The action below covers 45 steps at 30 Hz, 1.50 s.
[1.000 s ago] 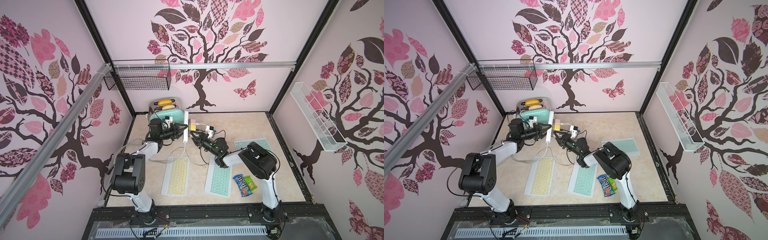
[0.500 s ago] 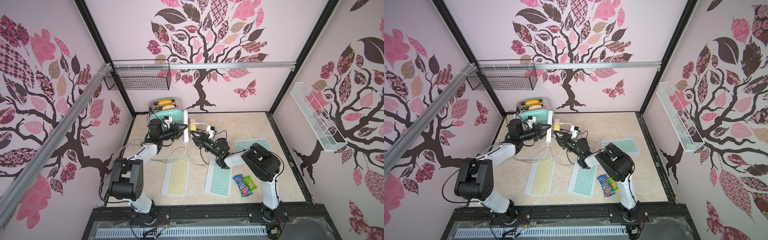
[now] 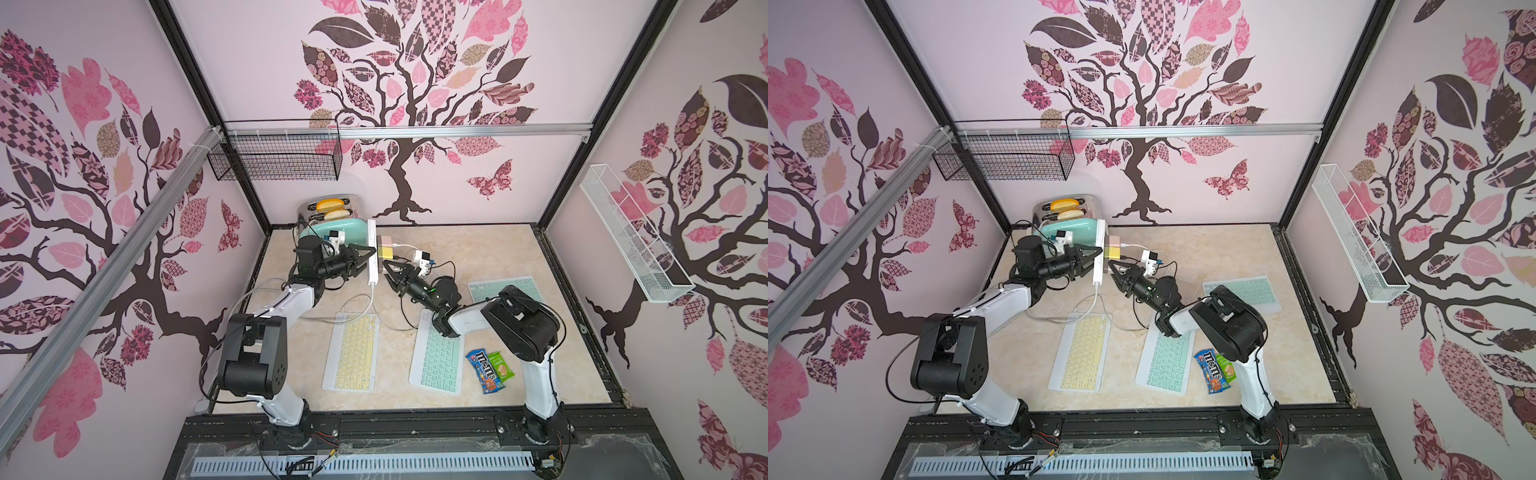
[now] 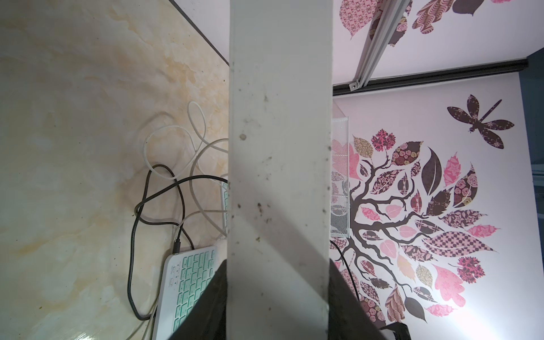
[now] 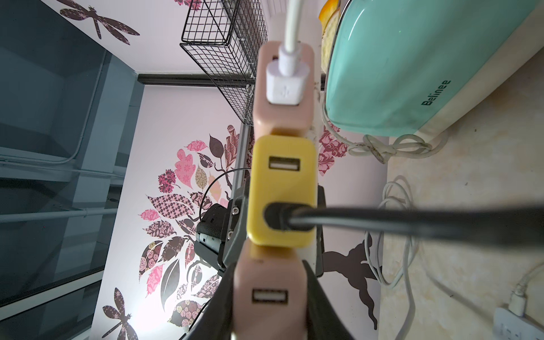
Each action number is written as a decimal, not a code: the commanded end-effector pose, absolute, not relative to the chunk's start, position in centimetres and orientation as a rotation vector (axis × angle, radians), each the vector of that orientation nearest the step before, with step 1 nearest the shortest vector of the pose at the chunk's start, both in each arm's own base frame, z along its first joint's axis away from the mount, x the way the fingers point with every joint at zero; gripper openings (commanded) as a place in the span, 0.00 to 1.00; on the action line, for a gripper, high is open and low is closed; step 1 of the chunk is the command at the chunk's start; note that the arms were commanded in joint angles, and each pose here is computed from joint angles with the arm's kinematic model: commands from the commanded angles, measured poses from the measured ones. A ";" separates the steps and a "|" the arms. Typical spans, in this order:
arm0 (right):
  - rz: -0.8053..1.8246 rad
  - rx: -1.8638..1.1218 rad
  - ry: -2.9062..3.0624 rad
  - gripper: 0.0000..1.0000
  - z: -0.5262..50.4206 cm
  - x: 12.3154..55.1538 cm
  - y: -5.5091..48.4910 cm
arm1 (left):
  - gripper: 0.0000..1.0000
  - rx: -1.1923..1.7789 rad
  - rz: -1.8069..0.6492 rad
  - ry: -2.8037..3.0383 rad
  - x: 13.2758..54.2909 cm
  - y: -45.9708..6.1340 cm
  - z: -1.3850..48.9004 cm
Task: Unplug the wireless keyboard
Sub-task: Remove the plug from the socket.
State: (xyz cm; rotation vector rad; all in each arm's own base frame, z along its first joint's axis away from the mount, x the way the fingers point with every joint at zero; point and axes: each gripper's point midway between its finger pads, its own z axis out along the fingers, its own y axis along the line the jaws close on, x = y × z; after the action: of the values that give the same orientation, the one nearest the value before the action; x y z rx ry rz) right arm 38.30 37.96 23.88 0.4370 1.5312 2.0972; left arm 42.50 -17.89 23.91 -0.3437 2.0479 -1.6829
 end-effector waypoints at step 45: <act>1.893 0.484 1.851 0.00 21.8 40.6 30.9 | 0.00 -0.180 -1.605 1.864 44.3 -13.4 31.9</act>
State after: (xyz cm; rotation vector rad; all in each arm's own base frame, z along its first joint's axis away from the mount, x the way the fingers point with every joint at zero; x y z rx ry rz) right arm 39.69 32.31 23.59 0.4324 1.7967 1.9582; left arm 43.59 -14.75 26.74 -0.3003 2.0263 -1.6806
